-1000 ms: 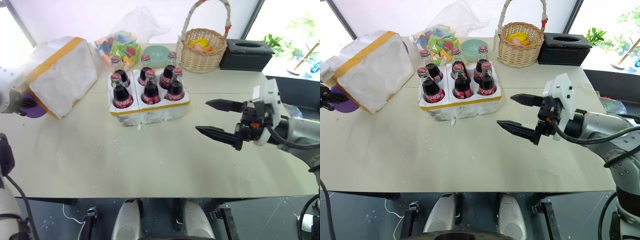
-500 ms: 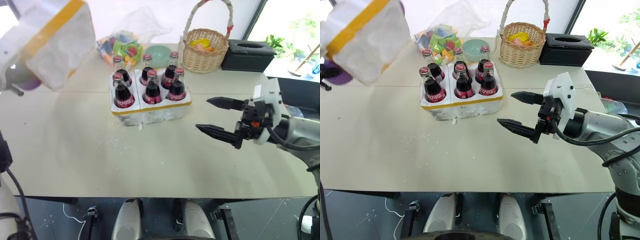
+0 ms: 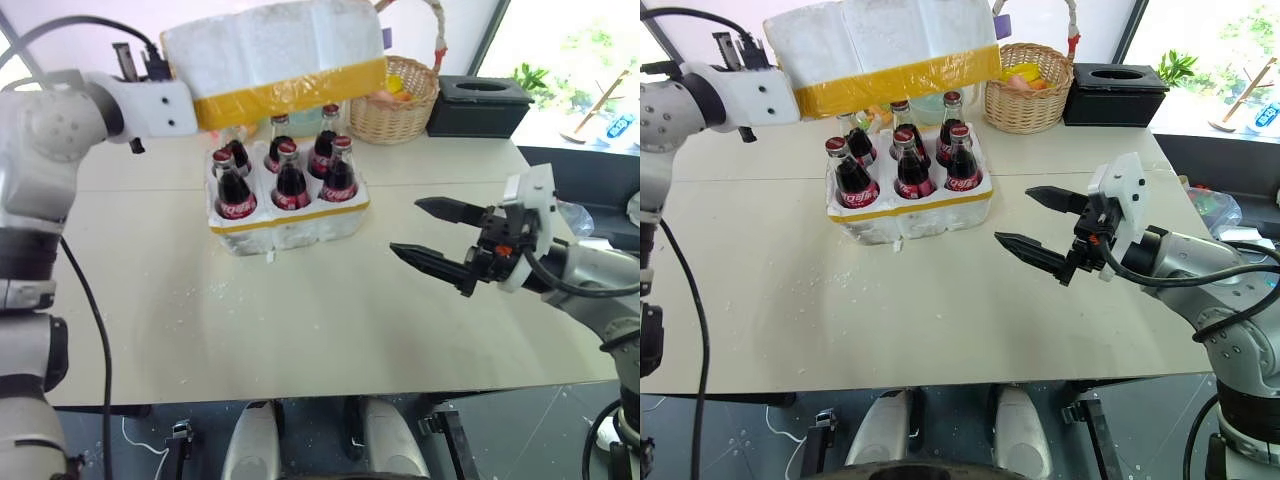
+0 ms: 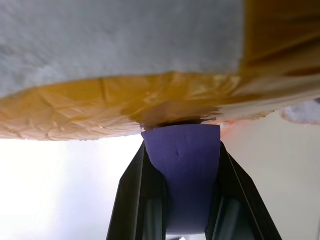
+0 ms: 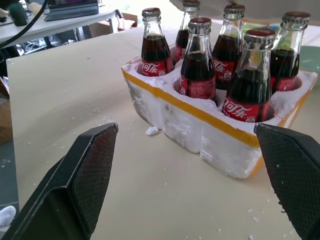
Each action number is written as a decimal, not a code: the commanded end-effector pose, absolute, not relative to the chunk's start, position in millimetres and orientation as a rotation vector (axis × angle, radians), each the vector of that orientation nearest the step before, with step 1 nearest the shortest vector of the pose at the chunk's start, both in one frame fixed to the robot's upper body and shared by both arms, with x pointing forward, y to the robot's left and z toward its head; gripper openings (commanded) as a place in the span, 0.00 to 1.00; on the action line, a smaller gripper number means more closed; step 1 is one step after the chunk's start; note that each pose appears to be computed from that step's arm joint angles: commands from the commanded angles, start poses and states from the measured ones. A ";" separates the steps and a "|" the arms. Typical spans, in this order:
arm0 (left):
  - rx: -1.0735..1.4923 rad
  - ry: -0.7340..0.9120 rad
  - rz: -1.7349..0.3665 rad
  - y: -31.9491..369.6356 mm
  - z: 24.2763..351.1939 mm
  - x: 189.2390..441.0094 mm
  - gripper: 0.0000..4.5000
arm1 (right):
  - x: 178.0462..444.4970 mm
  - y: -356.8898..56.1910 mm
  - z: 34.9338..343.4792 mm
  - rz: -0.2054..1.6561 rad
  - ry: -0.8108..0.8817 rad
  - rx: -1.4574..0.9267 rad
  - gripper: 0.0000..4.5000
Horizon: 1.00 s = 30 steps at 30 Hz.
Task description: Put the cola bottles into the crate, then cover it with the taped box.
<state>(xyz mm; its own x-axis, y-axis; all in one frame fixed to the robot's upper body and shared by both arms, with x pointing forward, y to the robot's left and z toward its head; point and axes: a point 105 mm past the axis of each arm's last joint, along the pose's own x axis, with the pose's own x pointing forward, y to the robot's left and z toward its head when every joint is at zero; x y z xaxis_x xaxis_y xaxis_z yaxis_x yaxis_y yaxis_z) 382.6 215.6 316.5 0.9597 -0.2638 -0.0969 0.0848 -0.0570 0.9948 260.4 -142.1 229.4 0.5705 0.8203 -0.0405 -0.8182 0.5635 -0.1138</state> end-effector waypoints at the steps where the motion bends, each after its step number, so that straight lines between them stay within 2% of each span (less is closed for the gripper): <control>1: 1.679 -0.180 -0.224 210.4 327.4 367.8 0.08 | 261.9 -144.8 237.0 0.926 -0.062 -0.106 1.00; 6: 1.692 -0.228 -0.163 213.0 353.3 351.7 0.08 | 265.9 -147.5 232.9 0.908 -0.051 -0.100 1.00; 9: 1.714 -0.255 -0.162 213.1 354.8 347.4 0.08 | 269.9 -147.6 230.5 0.900 -0.047 -0.097 1.00; 16: 1.722 -0.293 -0.173 211.5 340.6 340.5 0.08 | 274.8 -146.0 230.1 0.901 -0.051 -0.092 1.00; 20: 1.815 -0.261 -0.201 215.0 314.3 339.5 0.08 | 276.6 -145.2 231.0 0.905 -0.053 -0.091 1.00; 26: 1.848 -0.364 -0.231 203.1 285.4 342.7 0.08 | 278.1 -142.7 229.4 0.911 -0.050 -0.083 1.00; 30: 1.856 -0.466 -0.255 196.0 271.4 341.7 0.51 | 279.9 -141.1 230.6 0.917 -0.051 -0.083 1.00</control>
